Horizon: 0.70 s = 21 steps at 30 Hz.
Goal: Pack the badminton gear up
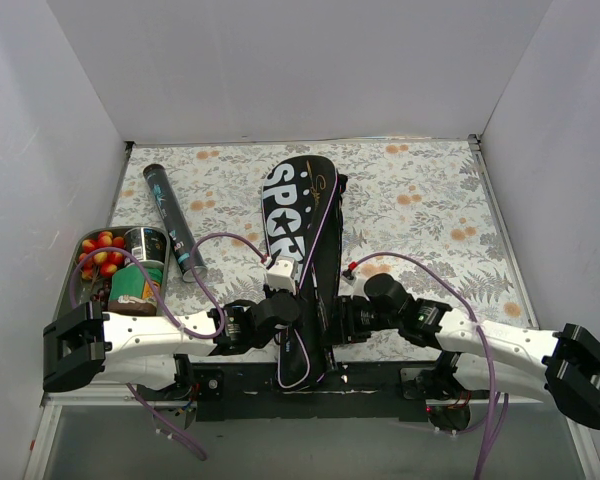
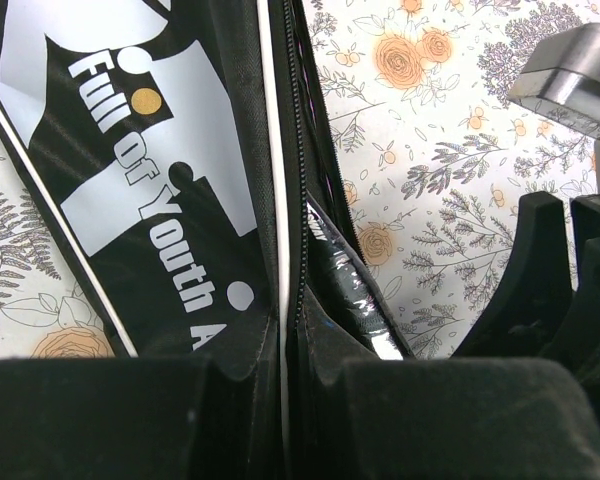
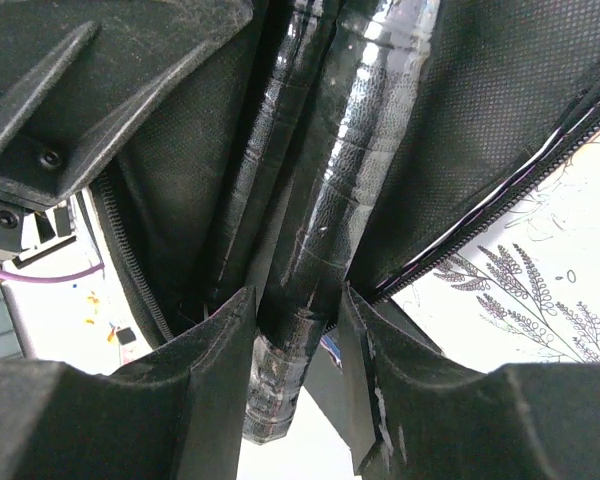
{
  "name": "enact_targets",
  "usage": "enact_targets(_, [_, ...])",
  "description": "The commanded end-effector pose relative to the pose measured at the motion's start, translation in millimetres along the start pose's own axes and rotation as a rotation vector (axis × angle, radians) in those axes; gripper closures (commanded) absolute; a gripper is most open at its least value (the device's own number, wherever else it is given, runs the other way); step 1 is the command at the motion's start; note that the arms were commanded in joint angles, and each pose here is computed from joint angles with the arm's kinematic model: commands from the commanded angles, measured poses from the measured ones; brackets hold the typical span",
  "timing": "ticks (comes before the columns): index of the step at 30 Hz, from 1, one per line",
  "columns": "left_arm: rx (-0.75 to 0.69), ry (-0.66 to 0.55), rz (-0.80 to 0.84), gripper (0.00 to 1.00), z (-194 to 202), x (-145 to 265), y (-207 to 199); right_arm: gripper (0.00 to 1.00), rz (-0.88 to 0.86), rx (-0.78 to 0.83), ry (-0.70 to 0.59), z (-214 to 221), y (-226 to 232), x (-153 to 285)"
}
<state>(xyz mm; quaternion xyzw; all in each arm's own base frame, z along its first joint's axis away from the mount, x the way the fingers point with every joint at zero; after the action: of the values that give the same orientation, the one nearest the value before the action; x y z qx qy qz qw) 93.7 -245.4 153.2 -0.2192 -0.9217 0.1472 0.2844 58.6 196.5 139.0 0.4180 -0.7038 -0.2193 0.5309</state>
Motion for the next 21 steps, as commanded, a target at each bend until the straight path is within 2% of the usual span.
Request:
enact_targets(1, [0.077,-0.098,0.068,1.00,-25,5,-20,0.58,-0.045,0.014,-0.012,1,2,-6])
enact_targets(3, [0.076,-0.096,0.068,1.00,-25,5,-20,0.64,-0.049,0.013,-0.015,1,4,-7])
enact_targets(4, [0.075,-0.095,0.067,1.00,-24,5,-19,0.72,-0.052,0.015,-0.020,0,6,-8])
enact_targets(7, [0.079,-0.082,0.069,1.00,-21,4,-19,0.80,-0.070,0.019,-0.049,-6,14,-8])
enact_targets(13, [0.107,-0.042,0.064,1.00,-6,-3,-15,0.88,-0.089,0.027,-0.093,-22,28,-14])
enact_targets(21, [0.122,0.000,0.100,1.00,7,-10,-20,0.92,-0.184,0.027,-0.114,-32,37,-31])
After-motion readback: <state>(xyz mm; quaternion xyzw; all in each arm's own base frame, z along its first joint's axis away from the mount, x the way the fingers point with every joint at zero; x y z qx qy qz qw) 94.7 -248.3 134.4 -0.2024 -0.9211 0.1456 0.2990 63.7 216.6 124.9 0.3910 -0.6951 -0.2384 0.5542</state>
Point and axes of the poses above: each gripper's point midway between its finger pads, its own x axis back along the fingers, its own y axis along the line the jaws close on, z = x × y, the point moved 10 cm from there along x, back along the fingers, and after that the axes turned 3 degrees about x, right-handed, at the moved point
